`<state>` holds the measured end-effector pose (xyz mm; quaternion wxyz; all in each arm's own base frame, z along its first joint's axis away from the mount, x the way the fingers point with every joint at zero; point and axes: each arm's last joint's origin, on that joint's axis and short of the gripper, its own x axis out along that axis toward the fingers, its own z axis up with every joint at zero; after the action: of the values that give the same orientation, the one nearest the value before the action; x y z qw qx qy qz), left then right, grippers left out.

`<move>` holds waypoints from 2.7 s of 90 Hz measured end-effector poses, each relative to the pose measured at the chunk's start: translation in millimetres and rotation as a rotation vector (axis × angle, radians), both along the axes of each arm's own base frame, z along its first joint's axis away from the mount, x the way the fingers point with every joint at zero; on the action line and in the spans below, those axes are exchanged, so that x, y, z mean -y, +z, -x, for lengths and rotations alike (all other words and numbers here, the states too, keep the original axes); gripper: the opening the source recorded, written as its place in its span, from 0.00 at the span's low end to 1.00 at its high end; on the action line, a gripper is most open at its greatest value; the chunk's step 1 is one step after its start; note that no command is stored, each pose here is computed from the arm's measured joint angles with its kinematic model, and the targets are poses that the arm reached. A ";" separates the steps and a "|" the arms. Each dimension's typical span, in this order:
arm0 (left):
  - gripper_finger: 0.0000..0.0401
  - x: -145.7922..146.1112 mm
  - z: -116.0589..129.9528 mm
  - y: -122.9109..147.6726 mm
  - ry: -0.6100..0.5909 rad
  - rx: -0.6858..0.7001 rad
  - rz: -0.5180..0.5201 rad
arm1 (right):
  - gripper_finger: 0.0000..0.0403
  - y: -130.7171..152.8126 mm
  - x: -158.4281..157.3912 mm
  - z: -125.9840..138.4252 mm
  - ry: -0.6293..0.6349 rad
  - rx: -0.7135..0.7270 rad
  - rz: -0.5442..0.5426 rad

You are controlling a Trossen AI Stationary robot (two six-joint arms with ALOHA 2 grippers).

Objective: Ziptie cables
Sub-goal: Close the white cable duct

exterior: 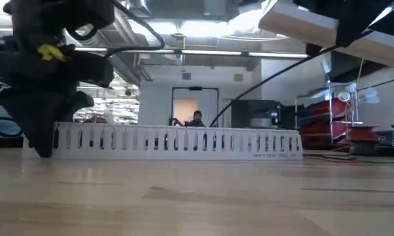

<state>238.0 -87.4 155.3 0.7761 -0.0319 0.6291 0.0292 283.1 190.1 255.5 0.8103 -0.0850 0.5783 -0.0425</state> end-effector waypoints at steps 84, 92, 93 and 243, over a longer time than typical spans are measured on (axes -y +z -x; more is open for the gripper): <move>0.42 12.3 -152.1 18.7 -0.276 0.885 -0.036 | 0.57 53.1 17.1 -0.6 0.079 0.152 0.113; 0.42 -2.9 -173.2 13.5 -0.276 0.894 -0.118 | 0.57 53.7 17.3 -0.3 0.077 0.157 0.119; 0.42 -5.4 -175.7 13.6 -0.270 0.896 -0.131 | 0.57 53.7 17.3 -0.3 0.077 0.157 0.119; 0.42 0.9 -110.8 36.1 -0.169 0.630 -0.133 | 0.57 -17.0 45.4 -5.5 0.084 0.033 0.171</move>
<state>348.8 -88.3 191.5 0.9325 0.0636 0.3555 -0.0054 288.6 144.7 238.5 0.8106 -0.1774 0.5550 -0.0593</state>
